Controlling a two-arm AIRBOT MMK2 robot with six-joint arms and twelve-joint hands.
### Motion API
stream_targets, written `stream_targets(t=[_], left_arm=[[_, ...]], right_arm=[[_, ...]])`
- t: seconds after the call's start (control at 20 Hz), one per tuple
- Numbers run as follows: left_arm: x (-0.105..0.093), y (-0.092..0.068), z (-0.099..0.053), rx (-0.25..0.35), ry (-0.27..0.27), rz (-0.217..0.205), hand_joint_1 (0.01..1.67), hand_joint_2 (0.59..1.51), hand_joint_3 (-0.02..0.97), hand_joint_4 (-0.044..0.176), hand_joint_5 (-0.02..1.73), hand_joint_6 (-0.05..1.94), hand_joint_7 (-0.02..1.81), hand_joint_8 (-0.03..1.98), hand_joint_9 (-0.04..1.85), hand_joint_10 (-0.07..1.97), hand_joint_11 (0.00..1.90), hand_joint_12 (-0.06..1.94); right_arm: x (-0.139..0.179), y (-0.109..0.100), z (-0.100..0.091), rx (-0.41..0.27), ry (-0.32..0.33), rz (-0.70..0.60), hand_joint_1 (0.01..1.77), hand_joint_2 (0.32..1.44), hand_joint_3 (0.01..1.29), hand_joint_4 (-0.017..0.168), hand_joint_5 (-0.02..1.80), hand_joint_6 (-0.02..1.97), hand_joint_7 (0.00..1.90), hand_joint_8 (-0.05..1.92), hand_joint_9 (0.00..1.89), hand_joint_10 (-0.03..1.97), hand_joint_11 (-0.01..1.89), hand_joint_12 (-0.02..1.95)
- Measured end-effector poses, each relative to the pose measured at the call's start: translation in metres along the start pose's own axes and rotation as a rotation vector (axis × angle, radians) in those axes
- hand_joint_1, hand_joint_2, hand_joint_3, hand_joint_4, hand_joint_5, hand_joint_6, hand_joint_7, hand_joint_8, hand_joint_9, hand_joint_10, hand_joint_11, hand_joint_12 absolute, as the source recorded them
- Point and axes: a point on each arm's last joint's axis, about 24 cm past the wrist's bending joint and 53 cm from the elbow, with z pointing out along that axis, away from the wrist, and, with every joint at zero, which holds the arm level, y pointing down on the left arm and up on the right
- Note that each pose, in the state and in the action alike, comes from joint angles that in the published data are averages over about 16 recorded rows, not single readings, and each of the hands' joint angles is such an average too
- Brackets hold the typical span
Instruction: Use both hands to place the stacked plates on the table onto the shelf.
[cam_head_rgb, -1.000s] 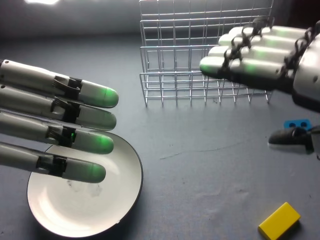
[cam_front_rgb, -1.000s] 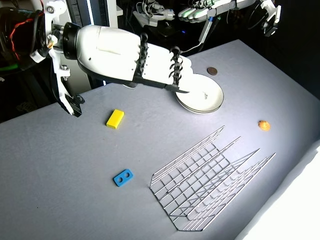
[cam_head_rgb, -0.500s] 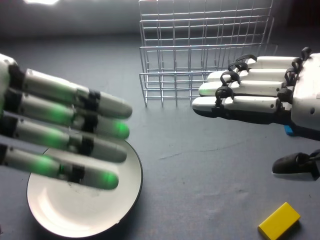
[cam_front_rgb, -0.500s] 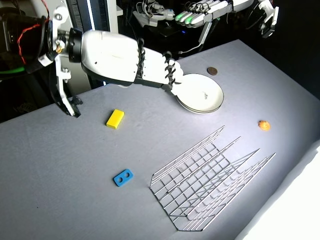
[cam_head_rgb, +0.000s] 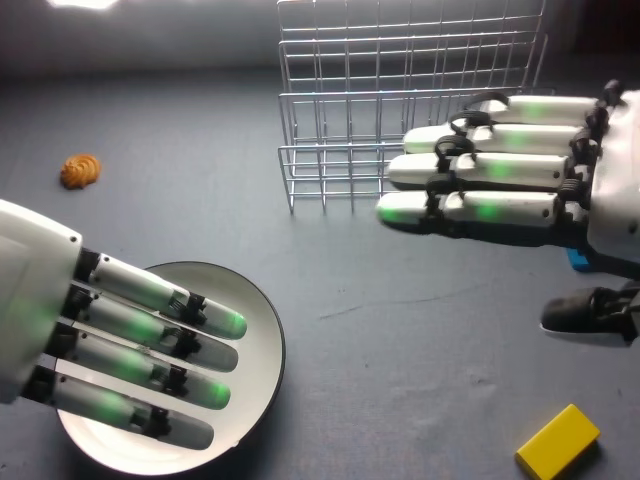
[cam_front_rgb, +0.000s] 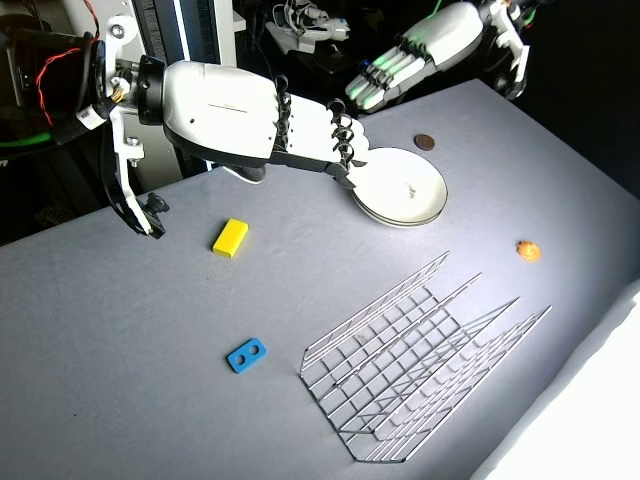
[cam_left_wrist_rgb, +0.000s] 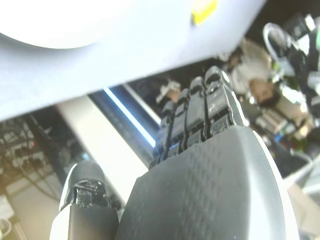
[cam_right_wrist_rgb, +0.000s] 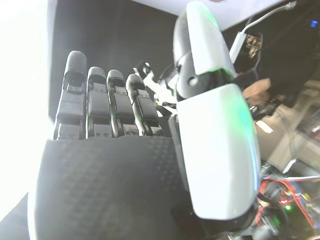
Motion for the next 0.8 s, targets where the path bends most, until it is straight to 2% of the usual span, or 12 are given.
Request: stream_targets(t=[0.4,0.8], left_arm=[[0.044,0.038,0.008,-0.106,0.107,-0.069,0.02,1.165,0.032,0.001,0.02,-0.01,0.02,-0.01,0.02,0.01,0.01,-0.01],[0.079,0.069,-0.008,-0.199,0.176,-0.128,0.02,1.157,0.032,0.001,0.02,-0.01,0.02,-0.01,0.02,0.01,0.01,-0.01]], right_arm=[[-0.011,-0.007,0.0,0.03,-0.063,-0.021,1.12,1.06,0.02,0.003,0.14,0.02,0.11,0.01,0.1,0.0,0.01,0.73],[-0.005,-0.012,-0.001,0.047,-0.048,-0.038,1.08,1.06,0.02,0.002,0.15,0.02,0.14,0.01,0.13,0.01,0.01,0.82]])
